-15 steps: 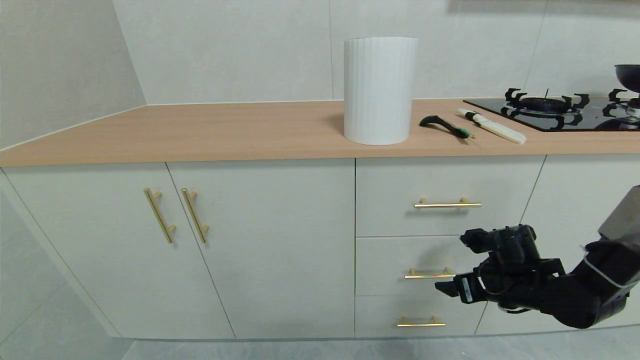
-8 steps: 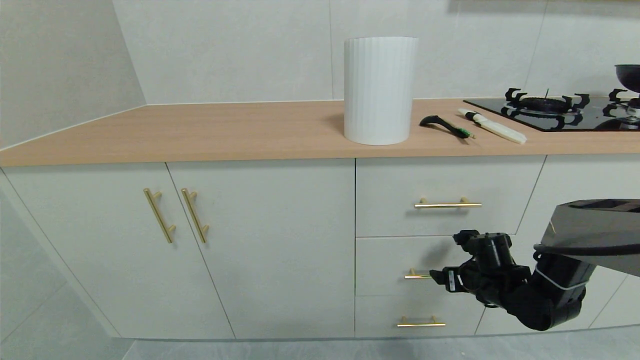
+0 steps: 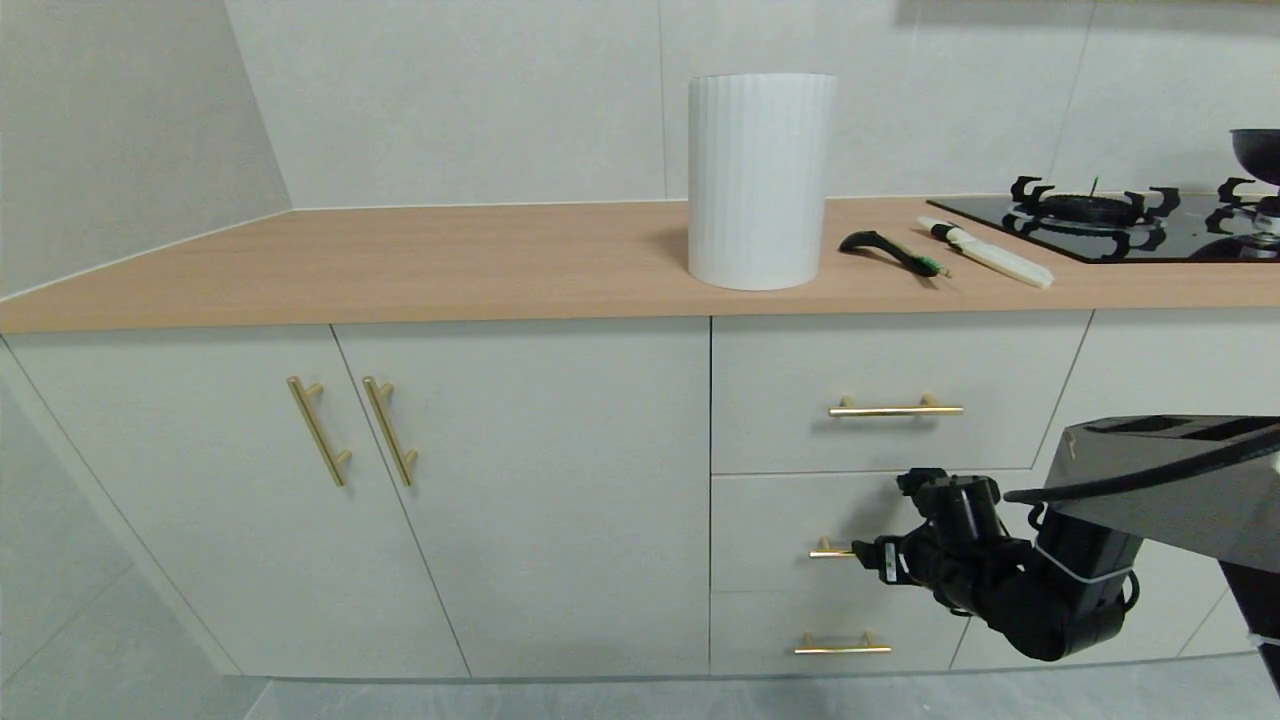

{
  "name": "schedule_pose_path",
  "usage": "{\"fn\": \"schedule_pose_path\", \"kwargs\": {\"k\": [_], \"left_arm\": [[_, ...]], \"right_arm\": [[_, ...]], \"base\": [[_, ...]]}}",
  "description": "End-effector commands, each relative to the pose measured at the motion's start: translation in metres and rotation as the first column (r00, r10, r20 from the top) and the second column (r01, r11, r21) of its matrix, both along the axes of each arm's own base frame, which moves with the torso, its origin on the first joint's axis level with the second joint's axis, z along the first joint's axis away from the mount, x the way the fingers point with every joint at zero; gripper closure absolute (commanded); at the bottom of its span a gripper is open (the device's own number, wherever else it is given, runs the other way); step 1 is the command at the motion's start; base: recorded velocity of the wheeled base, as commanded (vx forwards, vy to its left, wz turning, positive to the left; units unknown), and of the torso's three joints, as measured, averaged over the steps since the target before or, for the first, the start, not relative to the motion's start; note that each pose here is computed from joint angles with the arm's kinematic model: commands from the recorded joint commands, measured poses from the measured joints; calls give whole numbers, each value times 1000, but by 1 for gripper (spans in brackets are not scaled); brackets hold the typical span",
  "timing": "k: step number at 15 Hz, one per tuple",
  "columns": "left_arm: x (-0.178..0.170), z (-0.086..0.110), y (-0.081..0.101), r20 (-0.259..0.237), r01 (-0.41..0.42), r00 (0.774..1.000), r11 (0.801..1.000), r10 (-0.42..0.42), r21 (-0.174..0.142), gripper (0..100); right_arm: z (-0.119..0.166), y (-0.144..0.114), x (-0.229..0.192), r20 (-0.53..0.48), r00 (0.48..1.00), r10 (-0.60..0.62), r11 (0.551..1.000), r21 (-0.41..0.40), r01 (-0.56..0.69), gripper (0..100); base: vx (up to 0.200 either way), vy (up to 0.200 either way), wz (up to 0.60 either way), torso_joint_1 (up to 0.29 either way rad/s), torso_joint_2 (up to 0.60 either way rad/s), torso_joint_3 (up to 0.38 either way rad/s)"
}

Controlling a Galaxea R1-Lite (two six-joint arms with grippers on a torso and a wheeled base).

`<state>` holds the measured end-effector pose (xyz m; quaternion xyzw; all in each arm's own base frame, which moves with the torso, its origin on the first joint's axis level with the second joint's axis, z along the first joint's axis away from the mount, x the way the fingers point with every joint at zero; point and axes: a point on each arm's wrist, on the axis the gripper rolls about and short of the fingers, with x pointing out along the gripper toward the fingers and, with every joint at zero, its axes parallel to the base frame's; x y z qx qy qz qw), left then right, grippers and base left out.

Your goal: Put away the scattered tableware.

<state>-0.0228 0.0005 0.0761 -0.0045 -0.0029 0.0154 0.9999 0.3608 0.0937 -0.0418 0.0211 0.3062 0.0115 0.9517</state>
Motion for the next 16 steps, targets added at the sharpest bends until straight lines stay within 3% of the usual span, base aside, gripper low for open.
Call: {"fn": "schedule_pose_path", "kwargs": {"k": [1,16], "left_arm": [[0,0,0,0,0,1000,1000,0,0,0],[0,0,0,0,-1,1000,1000,1,0,0]], "right_arm": [[-2,0,3,3,1000,-7,1000,2,7,0],[-23,-6,11,-24,999,-47,999,-26,47,0]], "base": [[0,0,0,0,0,0],[0,0,0,0,0,0]]}}
